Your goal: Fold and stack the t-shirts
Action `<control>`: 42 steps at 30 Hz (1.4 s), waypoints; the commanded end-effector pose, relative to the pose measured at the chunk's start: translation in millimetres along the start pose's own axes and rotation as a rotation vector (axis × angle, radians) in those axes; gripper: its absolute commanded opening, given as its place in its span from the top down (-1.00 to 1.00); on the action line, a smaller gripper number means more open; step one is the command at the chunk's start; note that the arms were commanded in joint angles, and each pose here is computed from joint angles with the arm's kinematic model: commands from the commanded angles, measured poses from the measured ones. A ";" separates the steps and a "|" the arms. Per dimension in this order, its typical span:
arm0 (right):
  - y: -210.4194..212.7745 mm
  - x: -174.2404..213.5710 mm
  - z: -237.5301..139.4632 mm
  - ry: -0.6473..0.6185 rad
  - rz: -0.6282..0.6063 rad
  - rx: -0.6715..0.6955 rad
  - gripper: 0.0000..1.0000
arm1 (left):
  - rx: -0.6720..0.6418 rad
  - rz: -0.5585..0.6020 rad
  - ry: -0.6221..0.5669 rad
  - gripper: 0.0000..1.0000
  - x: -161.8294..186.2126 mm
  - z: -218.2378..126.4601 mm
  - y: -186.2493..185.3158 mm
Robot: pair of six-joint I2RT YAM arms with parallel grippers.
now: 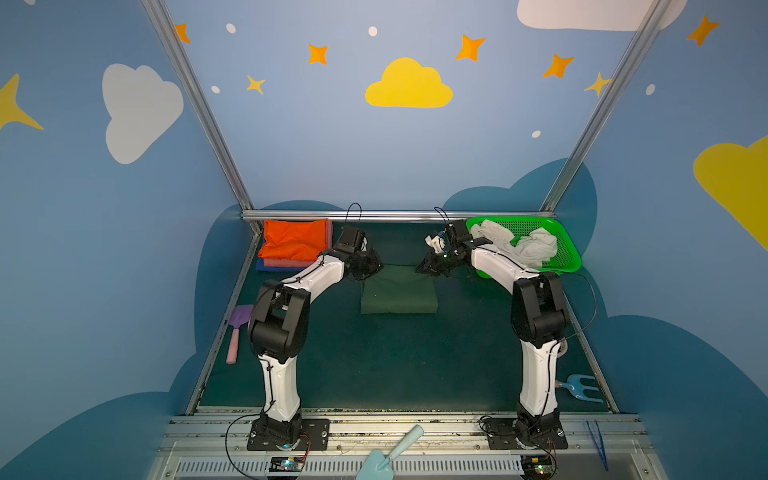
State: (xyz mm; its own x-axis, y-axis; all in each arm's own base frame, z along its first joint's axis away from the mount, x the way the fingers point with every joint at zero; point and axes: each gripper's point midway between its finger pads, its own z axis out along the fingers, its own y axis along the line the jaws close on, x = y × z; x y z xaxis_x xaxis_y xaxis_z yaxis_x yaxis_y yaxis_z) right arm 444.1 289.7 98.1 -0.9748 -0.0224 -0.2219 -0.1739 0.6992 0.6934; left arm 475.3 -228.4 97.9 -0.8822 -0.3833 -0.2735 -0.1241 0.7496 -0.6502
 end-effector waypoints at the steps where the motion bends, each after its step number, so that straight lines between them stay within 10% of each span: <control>1: -12.8 0.6 17.6 0.060 0.015 -0.020 1.00 | 0.036 0.006 0.005 0.66 -13.5 19.9 7.5; 12: -56.9 -18.0 47.2 0.102 0.099 -0.006 1.00 | 0.081 -0.059 -0.012 0.59 -54.0 55.5 45.7; 20: 7.6 -20.9 9.6 0.017 0.022 -0.121 1.00 | 0.132 -0.031 -0.065 0.58 -54.7 18.5 20.0; 28: 69.6 30.9 26.0 0.081 -0.045 -0.259 1.00 | 0.105 0.008 -0.086 0.58 -41.9 -8.9 11.1; 42: 11.5 91.0 100.3 0.259 0.087 -0.196 1.00 | 0.030 0.035 -0.079 0.59 -27.3 -21.5 21.7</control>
State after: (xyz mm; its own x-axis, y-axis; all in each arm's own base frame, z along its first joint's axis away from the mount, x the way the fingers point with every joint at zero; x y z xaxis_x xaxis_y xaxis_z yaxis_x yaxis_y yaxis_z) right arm 368.6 372.5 32.0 -0.9837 -0.1785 -0.0234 -0.1165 0.5320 0.8387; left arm 488.5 -193.2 86.1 -0.8586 -0.4122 -0.3048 -0.1125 0.7316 -0.6723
